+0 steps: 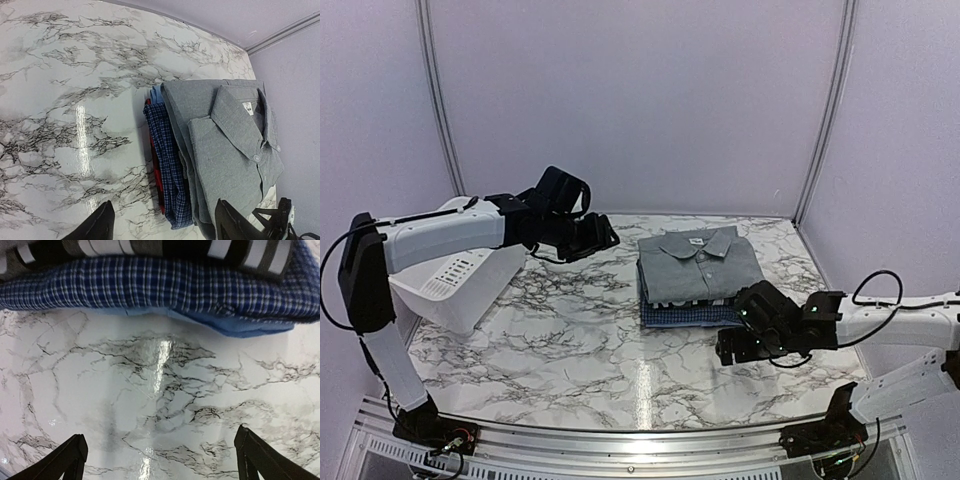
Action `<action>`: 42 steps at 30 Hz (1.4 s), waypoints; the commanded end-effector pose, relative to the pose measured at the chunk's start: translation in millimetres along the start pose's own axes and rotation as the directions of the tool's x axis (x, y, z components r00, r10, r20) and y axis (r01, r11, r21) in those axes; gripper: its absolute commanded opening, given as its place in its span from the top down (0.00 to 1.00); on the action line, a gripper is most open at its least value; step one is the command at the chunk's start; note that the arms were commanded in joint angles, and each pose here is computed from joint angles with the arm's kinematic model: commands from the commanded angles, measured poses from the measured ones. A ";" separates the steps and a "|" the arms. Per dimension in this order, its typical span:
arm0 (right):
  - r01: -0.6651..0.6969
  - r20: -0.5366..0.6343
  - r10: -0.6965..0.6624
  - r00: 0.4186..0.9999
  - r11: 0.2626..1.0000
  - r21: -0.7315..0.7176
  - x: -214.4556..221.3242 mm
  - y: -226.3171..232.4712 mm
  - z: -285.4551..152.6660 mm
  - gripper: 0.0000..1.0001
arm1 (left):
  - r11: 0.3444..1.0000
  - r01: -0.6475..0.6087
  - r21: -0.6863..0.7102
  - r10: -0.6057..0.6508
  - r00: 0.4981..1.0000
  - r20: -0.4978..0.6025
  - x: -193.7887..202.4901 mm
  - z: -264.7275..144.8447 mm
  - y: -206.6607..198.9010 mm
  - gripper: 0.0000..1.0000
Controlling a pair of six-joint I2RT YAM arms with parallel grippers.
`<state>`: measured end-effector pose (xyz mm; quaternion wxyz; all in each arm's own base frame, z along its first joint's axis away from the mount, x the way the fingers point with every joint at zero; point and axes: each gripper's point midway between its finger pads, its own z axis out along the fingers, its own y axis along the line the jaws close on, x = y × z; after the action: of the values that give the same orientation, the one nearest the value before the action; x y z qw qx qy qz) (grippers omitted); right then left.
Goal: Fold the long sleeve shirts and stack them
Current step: Place the square-folded shirt on the rectangle-folded shirt, then move the square-folded shirt to the corner of the board.
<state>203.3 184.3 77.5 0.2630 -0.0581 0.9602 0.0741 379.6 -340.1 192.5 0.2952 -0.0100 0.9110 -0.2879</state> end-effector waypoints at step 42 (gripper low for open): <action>-0.110 0.034 0.110 0.993 0.994 0.014 -123.2 40.9 175.5 0.04 | 1.000 -0.007 0.003 0.007 0.987 0.160 -9.1 -94.6 25.2 0.01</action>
<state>386.4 262.2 25.3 0.3309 -0.0053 0.9411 0.0692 343.6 -274.3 236.4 0.3577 -0.0360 0.8903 -0.2795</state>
